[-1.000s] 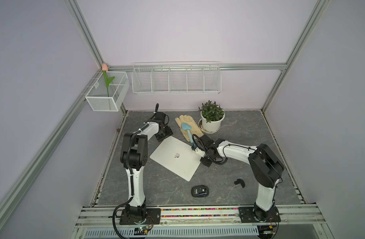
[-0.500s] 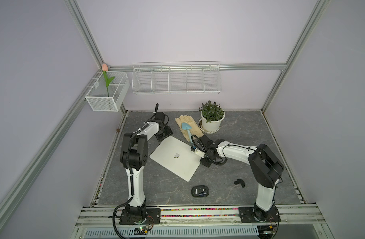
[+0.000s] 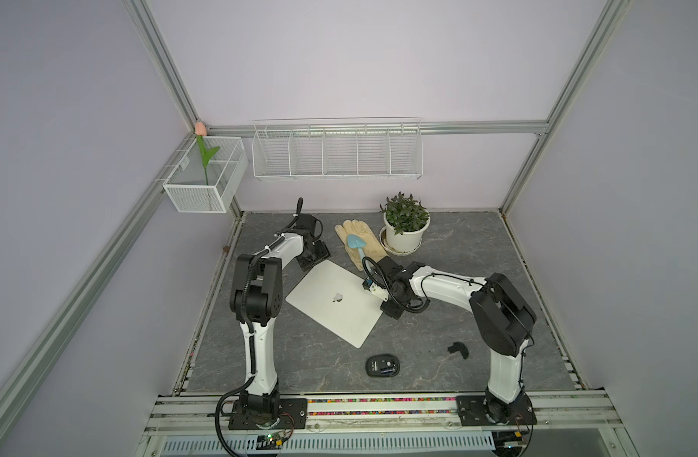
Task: Insert the wireless mouse receiver into the laptop
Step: Insert the USB plug into the USB port.
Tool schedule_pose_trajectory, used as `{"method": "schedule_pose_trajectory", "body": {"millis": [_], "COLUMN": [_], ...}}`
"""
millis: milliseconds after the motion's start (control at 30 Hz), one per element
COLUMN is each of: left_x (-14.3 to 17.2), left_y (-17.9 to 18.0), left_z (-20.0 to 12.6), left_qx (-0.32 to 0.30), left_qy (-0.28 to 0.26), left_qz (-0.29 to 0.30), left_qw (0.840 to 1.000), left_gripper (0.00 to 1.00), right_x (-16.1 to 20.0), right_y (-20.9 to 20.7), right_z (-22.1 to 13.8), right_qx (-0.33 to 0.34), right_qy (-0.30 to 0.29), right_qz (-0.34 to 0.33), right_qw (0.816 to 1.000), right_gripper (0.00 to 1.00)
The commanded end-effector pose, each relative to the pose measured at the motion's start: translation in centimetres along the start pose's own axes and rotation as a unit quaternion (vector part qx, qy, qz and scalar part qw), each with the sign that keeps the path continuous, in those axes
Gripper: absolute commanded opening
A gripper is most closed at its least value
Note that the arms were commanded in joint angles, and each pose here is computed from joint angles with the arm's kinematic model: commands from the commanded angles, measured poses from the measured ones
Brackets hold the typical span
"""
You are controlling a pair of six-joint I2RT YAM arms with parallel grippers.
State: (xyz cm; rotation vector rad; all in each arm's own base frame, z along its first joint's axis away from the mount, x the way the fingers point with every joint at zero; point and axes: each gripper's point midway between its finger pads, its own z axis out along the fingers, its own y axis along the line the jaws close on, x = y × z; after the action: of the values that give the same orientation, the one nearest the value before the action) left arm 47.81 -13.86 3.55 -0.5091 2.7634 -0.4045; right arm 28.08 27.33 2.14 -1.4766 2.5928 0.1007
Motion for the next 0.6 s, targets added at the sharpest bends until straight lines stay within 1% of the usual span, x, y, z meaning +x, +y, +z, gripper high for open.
{"method": "schedule_pose_trajectory", "body": {"millis": [0, 567], "left_x": [1.8, 2.0], "left_y": [0.4, 0.1], "left_z": [0.8, 1.0], "left_qx": [-0.006, -0.003], "left_qy": [0.028, 0.030], "left_qz": [-0.003, 0.001], "left_qw": [1.000, 1.000], "left_gripper": [0.71, 0.71], "right_x": [-1.0, -3.0], "right_y": [1.0, 0.2], "right_z": [-0.1, -0.9], "right_qx": [-0.018, -0.002], "right_qy": [-0.002, -0.013], "right_qz": [-0.011, -0.011], "right_qw": [1.000, 1.000], "right_gripper": [0.13, 0.13]}}
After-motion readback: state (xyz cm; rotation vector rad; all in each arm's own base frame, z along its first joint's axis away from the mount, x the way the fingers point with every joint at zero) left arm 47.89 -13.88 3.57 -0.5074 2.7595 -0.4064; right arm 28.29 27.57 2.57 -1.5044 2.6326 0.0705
